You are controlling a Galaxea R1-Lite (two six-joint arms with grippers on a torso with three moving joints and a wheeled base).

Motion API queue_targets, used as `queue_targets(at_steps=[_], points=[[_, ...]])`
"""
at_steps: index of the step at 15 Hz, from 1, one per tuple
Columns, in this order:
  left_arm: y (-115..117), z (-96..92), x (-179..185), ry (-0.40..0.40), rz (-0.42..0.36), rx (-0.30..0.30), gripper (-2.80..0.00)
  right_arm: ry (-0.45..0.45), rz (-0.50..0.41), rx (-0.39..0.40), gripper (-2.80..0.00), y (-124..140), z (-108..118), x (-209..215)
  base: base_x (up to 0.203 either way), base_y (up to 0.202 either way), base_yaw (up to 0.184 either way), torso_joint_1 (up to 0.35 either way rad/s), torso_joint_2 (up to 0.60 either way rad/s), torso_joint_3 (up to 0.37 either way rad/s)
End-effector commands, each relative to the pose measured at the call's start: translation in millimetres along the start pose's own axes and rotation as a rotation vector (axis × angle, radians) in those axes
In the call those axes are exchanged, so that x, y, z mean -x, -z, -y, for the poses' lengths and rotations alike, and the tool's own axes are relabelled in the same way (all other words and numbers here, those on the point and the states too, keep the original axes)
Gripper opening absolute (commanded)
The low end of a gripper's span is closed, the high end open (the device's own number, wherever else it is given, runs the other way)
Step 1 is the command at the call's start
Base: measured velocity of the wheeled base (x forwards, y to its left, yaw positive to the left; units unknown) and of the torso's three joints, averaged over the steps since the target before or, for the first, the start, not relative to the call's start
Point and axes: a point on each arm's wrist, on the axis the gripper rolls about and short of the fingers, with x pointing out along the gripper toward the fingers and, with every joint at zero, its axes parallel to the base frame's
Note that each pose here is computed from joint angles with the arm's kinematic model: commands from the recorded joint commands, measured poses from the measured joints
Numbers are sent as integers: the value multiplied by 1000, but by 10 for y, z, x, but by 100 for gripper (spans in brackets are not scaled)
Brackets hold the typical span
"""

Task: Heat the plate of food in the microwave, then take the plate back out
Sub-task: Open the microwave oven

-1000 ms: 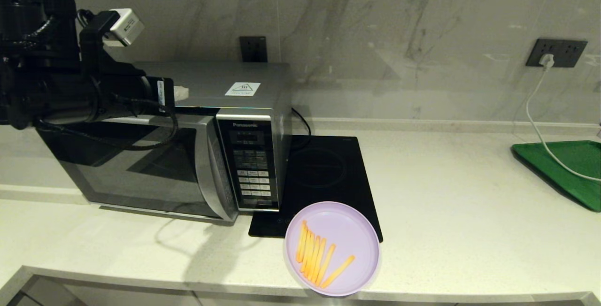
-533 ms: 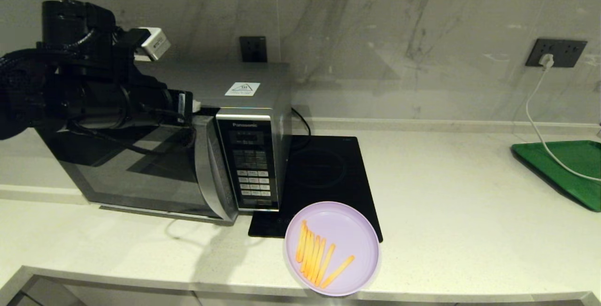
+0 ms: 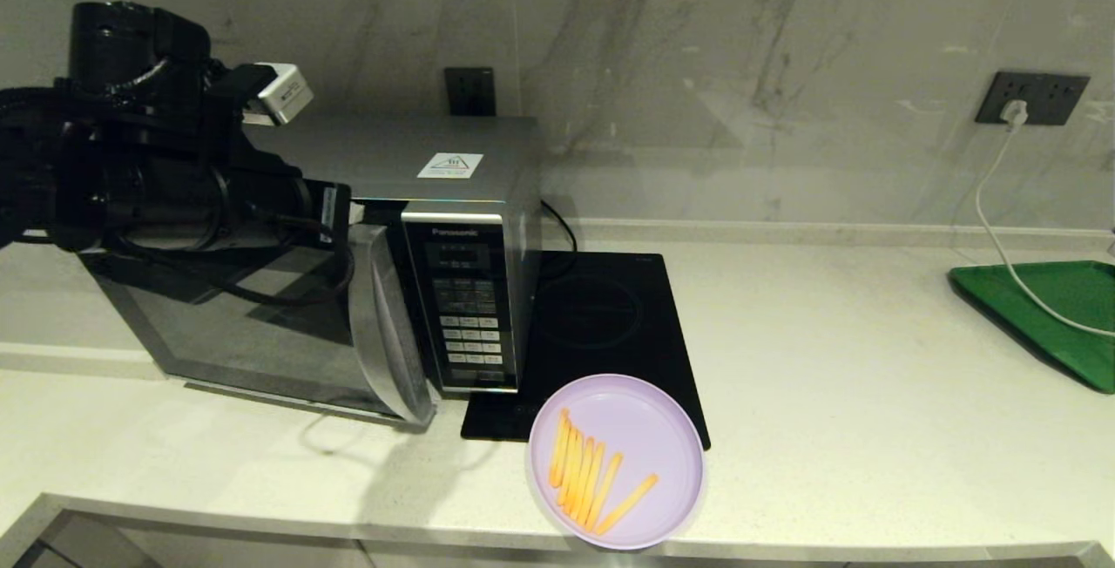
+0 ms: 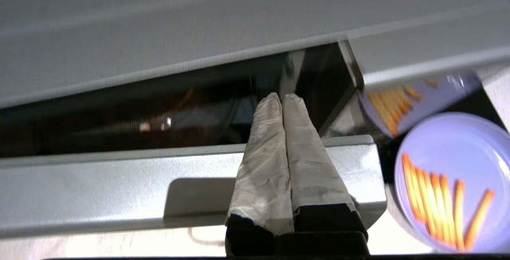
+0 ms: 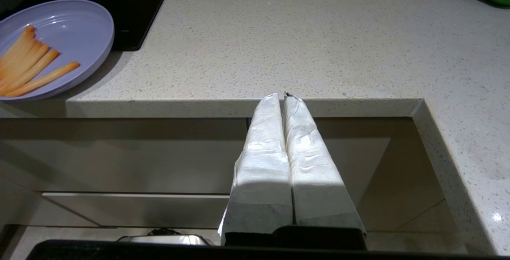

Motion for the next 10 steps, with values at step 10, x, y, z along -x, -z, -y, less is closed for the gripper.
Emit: queue_targets(at_steps=[10], points=[[474, -180, 1255, -206, -130, 5, -280, 0, -1, 0, -280, 1, 0, 0, 0, 0, 0, 0, 0, 0]])
